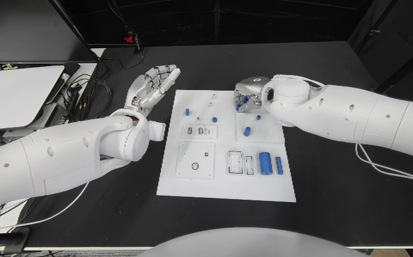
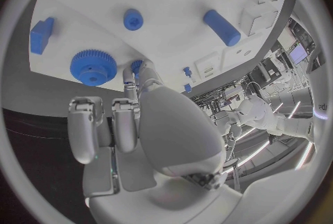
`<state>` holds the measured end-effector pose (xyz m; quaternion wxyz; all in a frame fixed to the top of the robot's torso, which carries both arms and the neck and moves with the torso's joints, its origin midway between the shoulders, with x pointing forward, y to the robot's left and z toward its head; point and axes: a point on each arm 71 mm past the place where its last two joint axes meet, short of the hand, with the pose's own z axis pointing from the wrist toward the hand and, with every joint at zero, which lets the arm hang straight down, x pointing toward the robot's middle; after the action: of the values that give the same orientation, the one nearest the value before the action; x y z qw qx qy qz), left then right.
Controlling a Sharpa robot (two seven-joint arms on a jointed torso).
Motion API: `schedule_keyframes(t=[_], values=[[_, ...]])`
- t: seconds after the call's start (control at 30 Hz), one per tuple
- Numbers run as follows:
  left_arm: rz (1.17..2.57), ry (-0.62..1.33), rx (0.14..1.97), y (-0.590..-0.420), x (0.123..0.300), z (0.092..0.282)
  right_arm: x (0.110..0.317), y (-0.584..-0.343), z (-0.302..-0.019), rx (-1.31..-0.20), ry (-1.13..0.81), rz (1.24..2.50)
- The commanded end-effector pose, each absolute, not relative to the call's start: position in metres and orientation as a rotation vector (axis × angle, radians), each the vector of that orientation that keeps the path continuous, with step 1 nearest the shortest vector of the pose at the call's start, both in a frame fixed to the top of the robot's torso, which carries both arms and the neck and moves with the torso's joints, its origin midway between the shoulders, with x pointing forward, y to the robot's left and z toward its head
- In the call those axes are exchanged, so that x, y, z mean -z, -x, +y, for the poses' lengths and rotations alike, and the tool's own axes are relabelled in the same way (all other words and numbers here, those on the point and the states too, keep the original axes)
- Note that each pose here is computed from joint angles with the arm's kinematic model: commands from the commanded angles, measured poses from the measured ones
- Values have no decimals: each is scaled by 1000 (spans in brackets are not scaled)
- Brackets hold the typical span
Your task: Assemble the parts on the task board
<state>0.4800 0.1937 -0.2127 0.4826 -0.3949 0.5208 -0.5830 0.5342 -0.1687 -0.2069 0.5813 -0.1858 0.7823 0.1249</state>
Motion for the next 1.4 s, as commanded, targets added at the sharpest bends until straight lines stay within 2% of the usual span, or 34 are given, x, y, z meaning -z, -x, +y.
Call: schedule_keyframes(t=[0.03,0.53,0.83,1.07,1.4], values=[[1005,746,1575,-473,190,194,208,-535,-168,-259,444,1853],[1007,747,1576,-473,190,194,207,-535,-165,-268,427,1815],[1007,747,1577,-473,190,194,195,-533,-169,-380,341,1655],[1008,748,1575,-473,190,194,183,-528,-173,-508,257,1541],[1011,747,1583,-474,191,191,180,-538,-157,-580,234,1537]])
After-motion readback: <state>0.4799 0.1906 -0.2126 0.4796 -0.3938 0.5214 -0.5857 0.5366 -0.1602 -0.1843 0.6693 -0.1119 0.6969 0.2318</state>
